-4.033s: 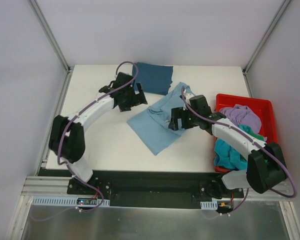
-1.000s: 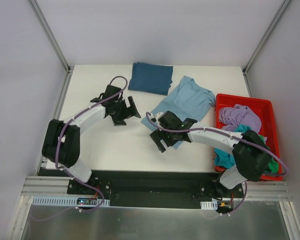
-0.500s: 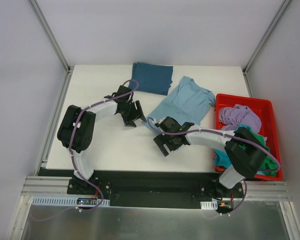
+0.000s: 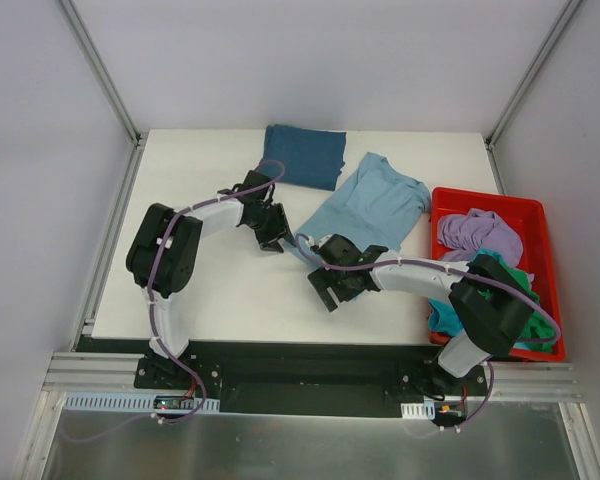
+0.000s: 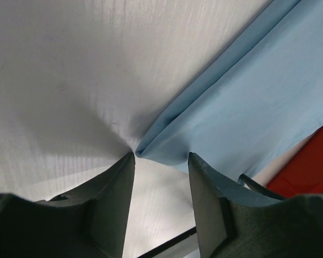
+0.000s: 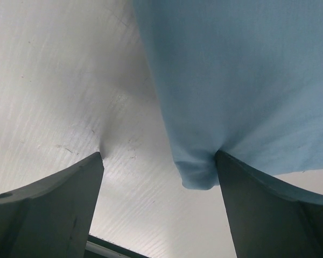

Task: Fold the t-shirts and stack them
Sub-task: Grab one side of the 2/3 rectangular tshirt with both arms

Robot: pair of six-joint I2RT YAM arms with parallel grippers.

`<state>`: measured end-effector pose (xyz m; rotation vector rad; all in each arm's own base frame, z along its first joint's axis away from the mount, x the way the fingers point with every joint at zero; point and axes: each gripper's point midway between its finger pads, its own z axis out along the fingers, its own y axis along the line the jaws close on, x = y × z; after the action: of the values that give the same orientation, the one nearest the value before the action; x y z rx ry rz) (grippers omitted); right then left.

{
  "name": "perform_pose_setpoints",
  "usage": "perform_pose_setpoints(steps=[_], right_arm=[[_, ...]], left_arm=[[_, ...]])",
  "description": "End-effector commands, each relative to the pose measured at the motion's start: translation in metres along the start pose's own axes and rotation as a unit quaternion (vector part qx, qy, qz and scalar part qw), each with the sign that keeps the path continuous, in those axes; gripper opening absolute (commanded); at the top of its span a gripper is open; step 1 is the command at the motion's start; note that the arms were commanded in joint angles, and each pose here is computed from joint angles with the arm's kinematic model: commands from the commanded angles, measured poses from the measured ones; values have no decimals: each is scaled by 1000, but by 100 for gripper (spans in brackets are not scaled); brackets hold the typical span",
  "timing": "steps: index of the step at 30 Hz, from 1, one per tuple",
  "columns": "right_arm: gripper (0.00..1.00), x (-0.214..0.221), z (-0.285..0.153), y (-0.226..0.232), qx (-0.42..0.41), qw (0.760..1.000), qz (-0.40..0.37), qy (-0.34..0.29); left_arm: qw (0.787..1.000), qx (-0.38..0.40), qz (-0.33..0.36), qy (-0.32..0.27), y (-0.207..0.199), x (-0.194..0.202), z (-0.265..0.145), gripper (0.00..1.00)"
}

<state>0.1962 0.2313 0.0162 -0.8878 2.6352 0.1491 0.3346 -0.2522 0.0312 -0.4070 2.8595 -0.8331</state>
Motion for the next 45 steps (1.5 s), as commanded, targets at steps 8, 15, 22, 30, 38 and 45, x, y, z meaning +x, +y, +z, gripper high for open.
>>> perform_pose_setpoints(steps=[8,15,22,30,38,45], right_arm=[[77,26,5,-7,54,998,-5,34],[53,31,4,7,57,997,-25,48],[24,27,1,31,43,997,-41,47],[1,5,-14,84,-16,996,-88,14],[0,-26,-70,177,-224,968,-106,-46],[0,-52,-142,231,-382,912,-112,-94]], left_arm=[[999,-50,0,-20,9,-6,23,3],[992,-105,5,-74,32,-12,2,0],[985,-135,22,-109,48,-7,-27,0],[970,-175,8,-167,83,2,-79,0],[940,-206,-16,-272,103,3,-151,0],[911,-162,-28,-377,92,5,-225,0]])
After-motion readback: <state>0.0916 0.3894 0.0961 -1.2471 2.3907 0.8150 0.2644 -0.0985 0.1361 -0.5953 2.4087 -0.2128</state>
